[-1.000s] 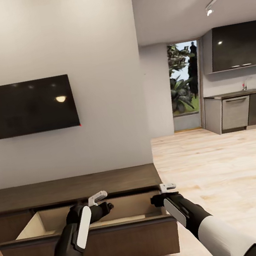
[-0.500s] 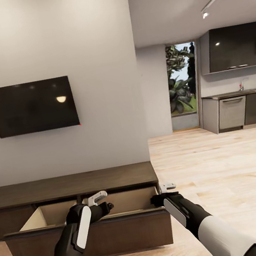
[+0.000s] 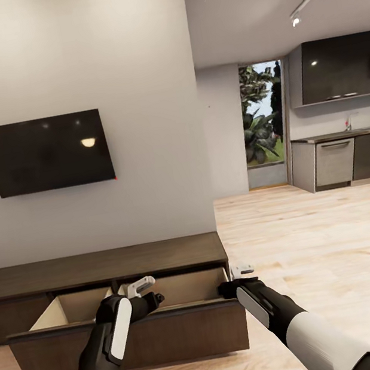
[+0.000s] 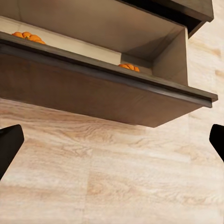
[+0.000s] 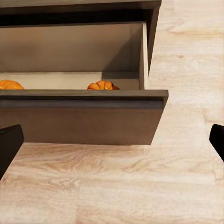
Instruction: Place each of the two pumpkins and all three candles from the living room inside a cabinet in the living room (use any cabinet), then make sure every cabinet is closed, and position the cauldron so it is next to a table in the living room.
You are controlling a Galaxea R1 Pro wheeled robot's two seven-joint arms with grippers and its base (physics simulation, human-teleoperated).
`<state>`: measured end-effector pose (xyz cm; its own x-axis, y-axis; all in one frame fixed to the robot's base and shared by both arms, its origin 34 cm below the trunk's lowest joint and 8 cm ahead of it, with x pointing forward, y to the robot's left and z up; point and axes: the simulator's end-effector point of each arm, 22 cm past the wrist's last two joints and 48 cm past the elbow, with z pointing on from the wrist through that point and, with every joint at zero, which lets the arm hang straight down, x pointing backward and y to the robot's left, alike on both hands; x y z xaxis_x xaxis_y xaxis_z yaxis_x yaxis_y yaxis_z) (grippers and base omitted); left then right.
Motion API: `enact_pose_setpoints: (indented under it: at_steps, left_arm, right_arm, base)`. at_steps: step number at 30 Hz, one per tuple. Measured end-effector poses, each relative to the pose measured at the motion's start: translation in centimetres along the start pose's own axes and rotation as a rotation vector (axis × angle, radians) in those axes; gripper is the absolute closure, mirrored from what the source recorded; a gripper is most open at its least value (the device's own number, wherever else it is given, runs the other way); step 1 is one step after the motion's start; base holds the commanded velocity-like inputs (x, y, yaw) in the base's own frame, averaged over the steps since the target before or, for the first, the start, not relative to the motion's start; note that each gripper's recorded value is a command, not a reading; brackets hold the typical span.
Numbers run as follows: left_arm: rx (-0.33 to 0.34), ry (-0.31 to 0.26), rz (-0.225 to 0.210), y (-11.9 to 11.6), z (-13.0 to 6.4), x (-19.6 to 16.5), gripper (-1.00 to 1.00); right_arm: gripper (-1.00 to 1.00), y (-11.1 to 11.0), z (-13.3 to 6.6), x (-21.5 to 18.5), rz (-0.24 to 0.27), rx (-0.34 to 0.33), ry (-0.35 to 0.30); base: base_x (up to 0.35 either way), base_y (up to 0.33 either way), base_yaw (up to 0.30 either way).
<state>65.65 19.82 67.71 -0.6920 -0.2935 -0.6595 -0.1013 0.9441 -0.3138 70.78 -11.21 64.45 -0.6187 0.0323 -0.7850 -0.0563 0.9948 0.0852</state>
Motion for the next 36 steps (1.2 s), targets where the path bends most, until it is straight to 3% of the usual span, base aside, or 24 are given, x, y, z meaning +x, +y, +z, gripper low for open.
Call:
enact_pose_setpoints:
  at_steps: [30, 36]
  left_arm:
    - [-0.011, -0.007, 0.001, 2.5, 3.6, 5.3, -1.0]
    - [-0.011, -0.051, -0.006, 3.0, 4.2, 5.5, -1.0]
  right_arm:
    - [-1.0, -0.4, 2.9, 6.1, -0.003, -0.004, -0.001]
    - [-1.0, -0.6, 3.5, 7.6, -0.005, -0.003, 0.005]
  base:
    - [0.0, 0.0, 0.0]
    - [0.0, 0.0, 0.0]
